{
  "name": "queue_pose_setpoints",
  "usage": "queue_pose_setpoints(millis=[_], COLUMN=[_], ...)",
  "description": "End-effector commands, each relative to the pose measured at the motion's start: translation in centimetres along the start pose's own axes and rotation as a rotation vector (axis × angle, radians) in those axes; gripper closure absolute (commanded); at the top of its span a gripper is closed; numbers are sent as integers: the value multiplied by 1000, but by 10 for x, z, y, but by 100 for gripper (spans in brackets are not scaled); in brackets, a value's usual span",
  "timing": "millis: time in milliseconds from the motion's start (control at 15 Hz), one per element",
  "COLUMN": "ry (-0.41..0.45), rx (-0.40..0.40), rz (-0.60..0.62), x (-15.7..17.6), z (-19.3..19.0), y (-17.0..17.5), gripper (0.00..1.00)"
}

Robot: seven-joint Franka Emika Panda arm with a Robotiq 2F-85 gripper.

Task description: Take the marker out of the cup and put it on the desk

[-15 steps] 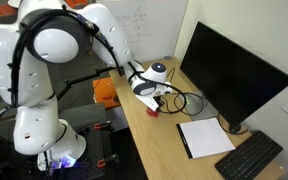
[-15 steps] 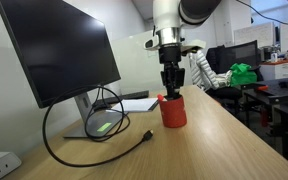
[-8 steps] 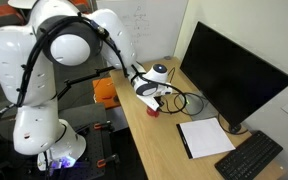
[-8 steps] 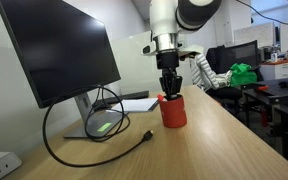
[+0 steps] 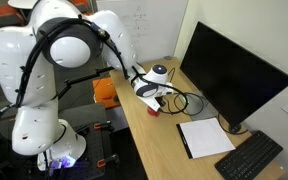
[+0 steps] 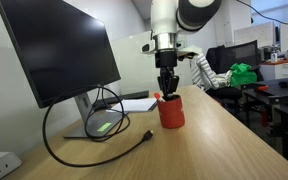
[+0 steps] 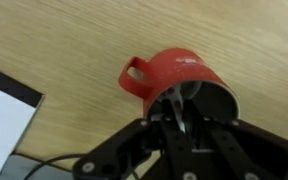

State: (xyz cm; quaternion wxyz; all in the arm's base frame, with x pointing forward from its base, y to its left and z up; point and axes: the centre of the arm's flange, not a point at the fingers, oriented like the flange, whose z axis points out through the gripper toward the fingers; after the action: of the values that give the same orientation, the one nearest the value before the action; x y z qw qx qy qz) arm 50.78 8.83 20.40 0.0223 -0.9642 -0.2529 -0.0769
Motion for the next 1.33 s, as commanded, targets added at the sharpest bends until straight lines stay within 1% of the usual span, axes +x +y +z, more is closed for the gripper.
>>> queue_pose_setpoints(millis=[0,333,467,600,800,933,1067,1267], ry=[10,74,58,42,84,67,12,-79], rx=[-6,-7,-3,-20,-32,-5,34,92], rz=[-6,13,44,47,54,26,-5,-10], x=[-10,-10,-6,-2,6,11,13,20], z=[-20,-61,-80,-97,-123,-133,-132,-125], y=[0,-10,-18,-25,-40,-55,-68,-74], gripper=[96,96,96,96,96,96,96,96])
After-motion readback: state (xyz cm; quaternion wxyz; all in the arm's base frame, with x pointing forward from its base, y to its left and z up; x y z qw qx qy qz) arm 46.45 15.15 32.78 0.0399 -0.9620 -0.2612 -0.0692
